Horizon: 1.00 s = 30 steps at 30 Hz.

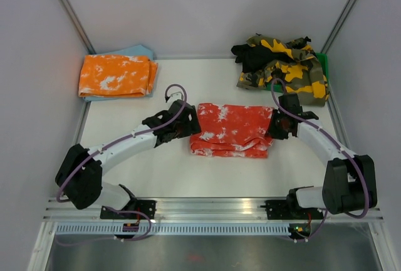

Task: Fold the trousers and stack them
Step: Fold the trousers, then neatly place the folded trousers to the corner

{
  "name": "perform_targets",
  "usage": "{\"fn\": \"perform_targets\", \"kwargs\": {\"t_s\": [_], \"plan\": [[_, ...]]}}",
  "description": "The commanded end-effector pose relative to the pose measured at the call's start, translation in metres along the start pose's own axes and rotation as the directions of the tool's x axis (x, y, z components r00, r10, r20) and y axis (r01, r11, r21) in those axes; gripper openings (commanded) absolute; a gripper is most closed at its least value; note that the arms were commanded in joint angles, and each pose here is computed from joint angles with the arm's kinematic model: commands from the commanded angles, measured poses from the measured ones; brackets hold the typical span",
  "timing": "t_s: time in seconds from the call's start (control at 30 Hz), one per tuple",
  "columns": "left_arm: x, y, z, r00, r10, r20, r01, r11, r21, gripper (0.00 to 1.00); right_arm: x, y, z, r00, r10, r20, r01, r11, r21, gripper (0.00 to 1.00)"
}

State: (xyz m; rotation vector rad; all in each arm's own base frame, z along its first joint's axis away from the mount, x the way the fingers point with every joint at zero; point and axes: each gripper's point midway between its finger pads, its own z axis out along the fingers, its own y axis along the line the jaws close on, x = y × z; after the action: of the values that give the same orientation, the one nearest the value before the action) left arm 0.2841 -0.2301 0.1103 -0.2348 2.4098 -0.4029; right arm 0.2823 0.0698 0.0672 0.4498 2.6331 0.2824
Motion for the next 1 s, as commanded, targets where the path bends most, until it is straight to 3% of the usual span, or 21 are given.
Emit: {"fn": "perform_targets", "kwargs": {"t_s": [0.0, 0.13, 0.2, 0.27, 0.37, 0.4, 0.43, 0.5, 0.6, 0.73, 0.8, 0.97], "plan": [[-0.021, -0.029, 0.002, 0.999, 0.028, 0.031, -0.031, 0.996, 0.08, 0.84, 0.003, -0.005, -0.006, 0.999, -0.028, -0.036, 0.029, 0.999, 0.026, 0.37], [-0.035, -0.043, 0.0, 0.997, 0.051, 0.053, -0.056, 0.993, 0.106, 0.79, -0.029, 0.005, -0.047, 0.995, -0.08, 0.063, 0.079, 0.997, 0.025, 0.57], [-0.045, -0.054, -0.003, 0.995, 0.058, 0.078, -0.068, 0.988, 0.136, 0.73, -0.047, 0.023, -0.07, 0.987, -0.098, 0.126, 0.104, 0.994, -0.038, 0.58], [-0.049, -0.061, -0.003, 0.995, 0.059, 0.082, -0.072, 0.984, 0.16, 0.59, -0.055, 0.036, -0.083, 0.979, -0.098, 0.18, 0.117, 0.988, -0.097, 0.54], [-0.046, -0.08, 0.003, 0.997, 0.047, 0.054, -0.058, 0.973, 0.224, 0.34, -0.054, 0.058, -0.076, 0.976, -0.088, 0.199, 0.128, 0.972, -0.199, 0.41], [-0.038, -0.085, 0.011, 0.999, 0.049, 0.022, -0.053, 0.968, 0.245, 0.27, -0.041, 0.059, -0.064, 0.984, -0.079, 0.157, 0.113, 0.969, -0.218, 0.29], [-0.034, -0.088, 0.015, 0.999, 0.046, 0.006, -0.046, 0.966, 0.254, 0.14, -0.035, 0.058, -0.053, 0.989, -0.073, 0.13, 0.1, 0.971, -0.218, 0.22], [-0.022, -0.092, 0.024, 0.999, 0.025, -0.042, -0.013, 0.963, 0.268, 0.03, -0.017, 0.053, -0.034, 0.995, -0.064, 0.071, 0.078, 0.972, -0.22, 0.07], [-0.001, -0.089, 0.039, 0.996, 0.017, -0.092, 0.007, 0.968, 0.249, 0.02, 0.013, 0.04, -0.015, 0.997, -0.073, -0.014, 0.069, 0.979, -0.192, 0.01], [0.018, -0.073, 0.057, 0.991, 0.002, -0.13, 0.023, 0.981, 0.191, 0.02, 0.046, 0.028, -0.011, 0.995, -0.079, -0.065, 0.065, 0.977, -0.204, 0.01], [0.027, -0.063, 0.063, 0.989, -0.004, -0.145, 0.026, 0.988, 0.153, 0.02, 0.067, 0.009, -0.005, 0.991, -0.078, -0.111, 0.061, 0.988, -0.145, 0.01], [0.045, -0.036, 0.071, 0.986, -0.008, -0.168, 0.019, 0.998, 0.066, 0.02, 0.085, -0.003, 0.001, 0.988, -0.009, -0.156, -0.007, 0.995, -0.101, 0.0]]}}
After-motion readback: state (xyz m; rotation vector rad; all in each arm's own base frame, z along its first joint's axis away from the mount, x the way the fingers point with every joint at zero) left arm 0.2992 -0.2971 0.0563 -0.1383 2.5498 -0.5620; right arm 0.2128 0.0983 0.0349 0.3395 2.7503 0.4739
